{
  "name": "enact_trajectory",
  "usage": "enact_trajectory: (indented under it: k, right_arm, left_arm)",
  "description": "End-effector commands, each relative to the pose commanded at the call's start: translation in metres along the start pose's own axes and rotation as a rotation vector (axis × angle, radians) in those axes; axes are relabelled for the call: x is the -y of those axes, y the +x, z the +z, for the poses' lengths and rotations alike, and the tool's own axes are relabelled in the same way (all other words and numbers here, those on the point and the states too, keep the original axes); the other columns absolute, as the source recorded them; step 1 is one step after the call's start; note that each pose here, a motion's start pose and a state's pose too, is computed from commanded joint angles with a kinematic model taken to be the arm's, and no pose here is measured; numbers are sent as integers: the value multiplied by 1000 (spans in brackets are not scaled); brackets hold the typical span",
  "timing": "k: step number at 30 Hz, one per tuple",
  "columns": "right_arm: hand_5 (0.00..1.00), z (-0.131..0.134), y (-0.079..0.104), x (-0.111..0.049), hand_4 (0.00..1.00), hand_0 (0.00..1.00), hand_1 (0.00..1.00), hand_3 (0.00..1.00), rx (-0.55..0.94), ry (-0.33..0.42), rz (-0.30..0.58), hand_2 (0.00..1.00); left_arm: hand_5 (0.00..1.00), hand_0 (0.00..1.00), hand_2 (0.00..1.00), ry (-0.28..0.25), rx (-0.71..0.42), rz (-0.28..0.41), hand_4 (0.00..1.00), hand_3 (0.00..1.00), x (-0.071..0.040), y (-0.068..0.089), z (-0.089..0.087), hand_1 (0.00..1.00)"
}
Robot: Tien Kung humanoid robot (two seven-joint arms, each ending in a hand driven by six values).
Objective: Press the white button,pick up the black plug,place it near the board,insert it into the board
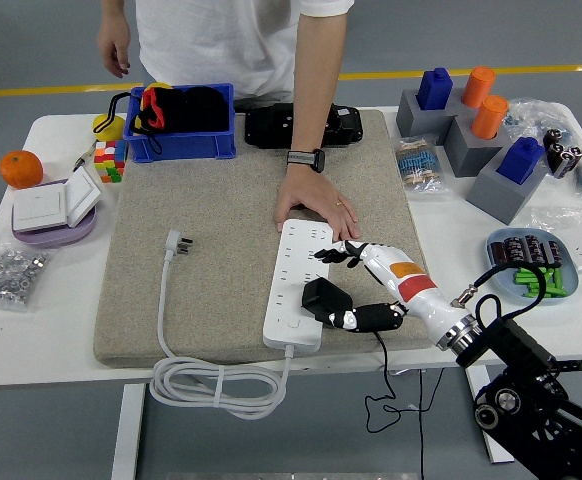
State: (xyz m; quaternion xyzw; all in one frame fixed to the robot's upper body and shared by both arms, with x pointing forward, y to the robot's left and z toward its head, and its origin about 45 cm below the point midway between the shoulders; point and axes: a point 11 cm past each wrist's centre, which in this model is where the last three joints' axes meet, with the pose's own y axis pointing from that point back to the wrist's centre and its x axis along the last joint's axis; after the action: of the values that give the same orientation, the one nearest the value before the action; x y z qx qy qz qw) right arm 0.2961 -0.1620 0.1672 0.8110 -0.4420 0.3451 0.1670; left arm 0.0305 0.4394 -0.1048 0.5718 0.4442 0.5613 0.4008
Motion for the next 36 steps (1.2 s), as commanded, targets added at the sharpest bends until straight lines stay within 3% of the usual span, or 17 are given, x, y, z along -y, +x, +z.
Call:
enact_trajectory:
  k: [1,2,7,8,13,14,25,26,36]
  right_arm:
    - [368,2,1,-4,998,742,745,709,13,3,2,703]
    - [470,6,1,-9,906,876,817,707,29,4,2,765]
    - [470,17,-3,-23,906,876,817,707,77,-13,-20,765]
    - [496,19,-4,-25,758,897,823,686,85,-15,-25,769]
    - [496,26,-12,-32,758,897,823,686,122,-29,-52,769]
    - [518,28,-13,-32,674,911,825,678,123,-36,-58,768]
    - [509,33,-23,-29,701,913,829,689,117,-53,-88,772]
    - [511,32,-23,-28,659,916,826,687,118,-52,-90,771]
    - [501,25,-29,-20,649,920,825,686,111,-29,-117,769]
  left_arm:
    - [305,708,670,0,0,0,718,713,0,0,0,696]
    - [304,708,670,0,0,0,718,713,0,0,0,696]
    - [304,708,670,-3,-2,-2,718,713,0,-1,0,696]
    - [304,708,670,-3,-2,-2,719,713,0,-1,0,697]
    - [304,708,670,-6,-5,-8,719,713,0,-4,1,697]
    - [305,708,670,-6,-6,-8,718,713,0,-4,2,696]
    - [305,706,670,-6,-7,-9,718,713,0,-5,2,697]
    - [305,707,670,-7,-7,-9,718,713,0,-5,2,696]
    - [305,707,670,-5,-7,-12,718,713,0,-7,1,697]
